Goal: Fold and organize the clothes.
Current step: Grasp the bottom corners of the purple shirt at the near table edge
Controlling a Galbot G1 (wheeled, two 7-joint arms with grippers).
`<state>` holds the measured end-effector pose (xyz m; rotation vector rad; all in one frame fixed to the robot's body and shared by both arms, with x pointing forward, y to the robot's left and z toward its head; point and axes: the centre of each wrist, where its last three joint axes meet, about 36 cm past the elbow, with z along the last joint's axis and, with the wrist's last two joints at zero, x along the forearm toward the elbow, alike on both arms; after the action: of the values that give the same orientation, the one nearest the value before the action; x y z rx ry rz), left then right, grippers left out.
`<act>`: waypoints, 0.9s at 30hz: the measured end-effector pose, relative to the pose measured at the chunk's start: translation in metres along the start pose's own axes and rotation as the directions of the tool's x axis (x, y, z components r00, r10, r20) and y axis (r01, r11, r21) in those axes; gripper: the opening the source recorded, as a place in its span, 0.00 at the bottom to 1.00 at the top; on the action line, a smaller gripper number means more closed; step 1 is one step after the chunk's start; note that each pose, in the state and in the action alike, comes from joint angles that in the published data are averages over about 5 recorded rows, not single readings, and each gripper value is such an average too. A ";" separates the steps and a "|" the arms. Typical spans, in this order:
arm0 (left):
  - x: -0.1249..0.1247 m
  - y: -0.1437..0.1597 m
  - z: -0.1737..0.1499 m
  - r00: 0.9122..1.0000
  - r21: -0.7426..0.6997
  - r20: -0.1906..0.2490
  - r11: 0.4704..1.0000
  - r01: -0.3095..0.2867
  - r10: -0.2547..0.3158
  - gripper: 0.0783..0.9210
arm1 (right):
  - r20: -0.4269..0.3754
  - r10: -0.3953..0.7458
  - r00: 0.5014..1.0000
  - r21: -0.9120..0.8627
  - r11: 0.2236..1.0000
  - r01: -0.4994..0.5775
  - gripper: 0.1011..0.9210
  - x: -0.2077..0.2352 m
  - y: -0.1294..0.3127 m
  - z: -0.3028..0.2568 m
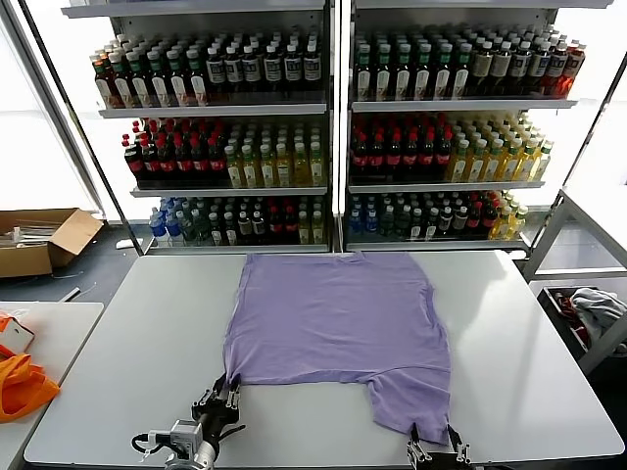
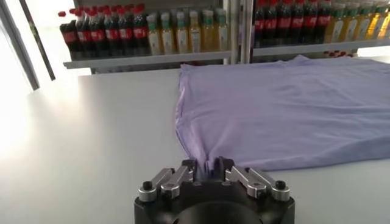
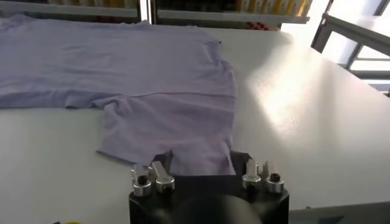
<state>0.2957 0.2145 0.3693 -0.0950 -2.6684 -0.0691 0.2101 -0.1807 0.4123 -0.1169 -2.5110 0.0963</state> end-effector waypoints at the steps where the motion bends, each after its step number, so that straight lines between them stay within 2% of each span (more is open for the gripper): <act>1: 0.001 0.000 0.000 1.000 0.000 -0.001 1.000 -0.002 0.002 0.05 | 0.001 -0.002 1.000 -0.001 1.000 0.002 0.40 0.000 0.000 0.000; 4: 0.002 -0.002 -0.001 1.000 -0.001 -0.002 1.000 -0.008 0.008 0.02 | 0.008 -0.004 1.000 -0.003 1.000 0.004 0.29 -0.002 0.000 0.000; 12: 0.005 -0.007 -0.003 1.000 -0.002 0.004 1.000 -0.022 0.022 0.01 | 0.042 -0.001 0.999 -0.013 1.000 0.002 0.03 -0.004 -0.002 -0.006; 20: 0.003 -0.011 -0.006 0.999 -0.004 0.020 1.000 -0.028 0.028 0.01 | 0.103 0.006 0.995 -0.036 0.999 -0.003 0.01 -0.007 -0.006 -0.017; 27: -0.002 -0.012 -0.010 0.998 0.014 0.062 1.000 -0.016 0.015 0.01 | 0.176 0.015 0.984 -0.056 0.998 -0.005 0.01 -0.014 -0.011 -0.030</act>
<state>0.3007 0.2015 0.3768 -0.1154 -2.7291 -0.0423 0.2384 -0.1920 0.4288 -0.1488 -2.6916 0.0431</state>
